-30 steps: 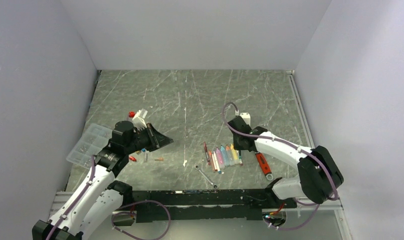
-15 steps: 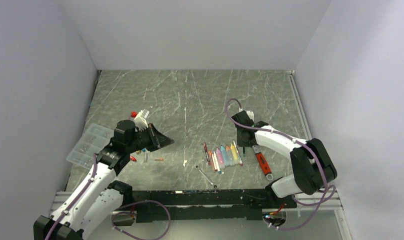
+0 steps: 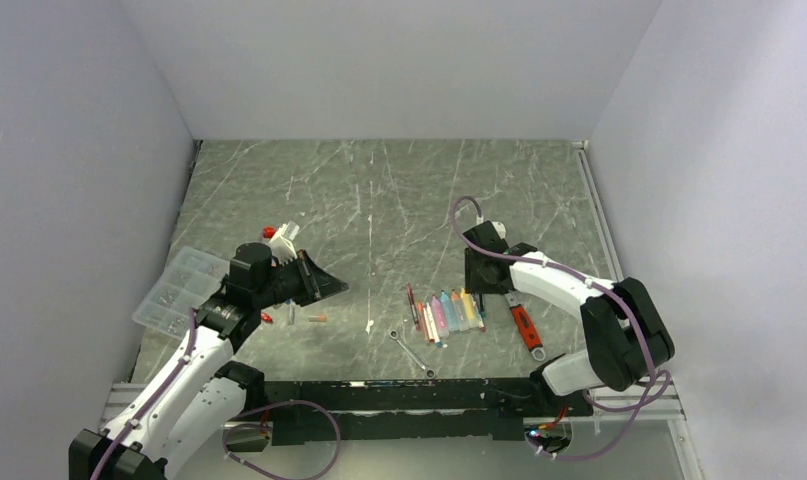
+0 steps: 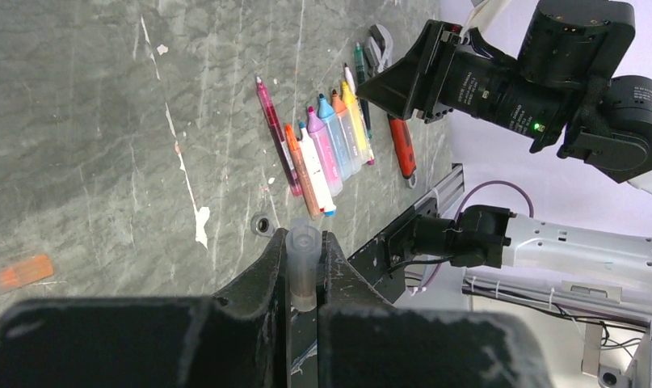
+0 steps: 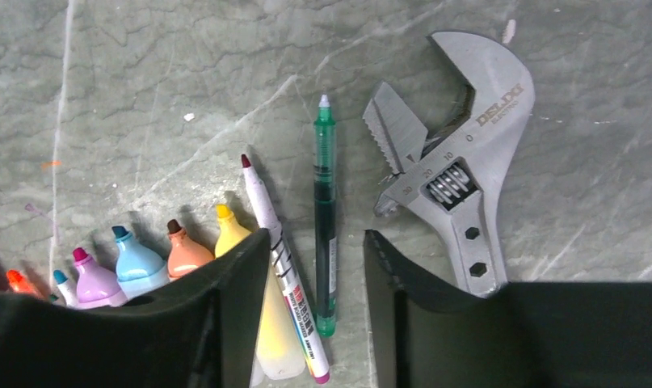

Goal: Open the pen caps

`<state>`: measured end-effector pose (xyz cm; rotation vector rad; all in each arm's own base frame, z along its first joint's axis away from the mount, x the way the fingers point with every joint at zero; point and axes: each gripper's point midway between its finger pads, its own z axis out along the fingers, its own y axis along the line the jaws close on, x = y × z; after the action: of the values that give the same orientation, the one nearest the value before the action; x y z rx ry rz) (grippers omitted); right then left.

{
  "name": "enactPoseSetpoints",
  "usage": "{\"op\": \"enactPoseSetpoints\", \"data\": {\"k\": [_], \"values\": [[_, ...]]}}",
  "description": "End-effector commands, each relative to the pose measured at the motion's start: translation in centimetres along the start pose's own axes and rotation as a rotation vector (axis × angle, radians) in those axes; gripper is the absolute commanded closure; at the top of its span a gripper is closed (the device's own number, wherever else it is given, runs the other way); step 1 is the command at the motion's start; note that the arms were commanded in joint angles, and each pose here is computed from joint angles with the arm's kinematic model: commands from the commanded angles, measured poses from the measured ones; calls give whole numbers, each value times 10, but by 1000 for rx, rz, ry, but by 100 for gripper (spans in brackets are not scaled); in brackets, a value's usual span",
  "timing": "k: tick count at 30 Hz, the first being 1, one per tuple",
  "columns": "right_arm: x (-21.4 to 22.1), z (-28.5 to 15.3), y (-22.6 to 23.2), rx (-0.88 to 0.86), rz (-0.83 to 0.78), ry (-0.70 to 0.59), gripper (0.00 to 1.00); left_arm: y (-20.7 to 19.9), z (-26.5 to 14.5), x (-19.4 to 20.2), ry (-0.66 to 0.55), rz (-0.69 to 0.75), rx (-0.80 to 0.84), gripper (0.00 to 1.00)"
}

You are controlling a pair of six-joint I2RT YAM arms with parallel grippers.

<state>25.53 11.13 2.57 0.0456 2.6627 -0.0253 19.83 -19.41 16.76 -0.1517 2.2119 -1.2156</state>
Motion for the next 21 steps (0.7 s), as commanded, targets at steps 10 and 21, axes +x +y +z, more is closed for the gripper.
{"op": "enactPoseSetpoints", "data": {"k": [10, 21], "values": [[2, 2, 27, -203, 109, 11, 41, 51, -1, 5, -22, -114, -266, 100], [-21, -22, 25, -229, 159, -108, 41, 78, 4, 1, -57, -154, -387, 100]]}}
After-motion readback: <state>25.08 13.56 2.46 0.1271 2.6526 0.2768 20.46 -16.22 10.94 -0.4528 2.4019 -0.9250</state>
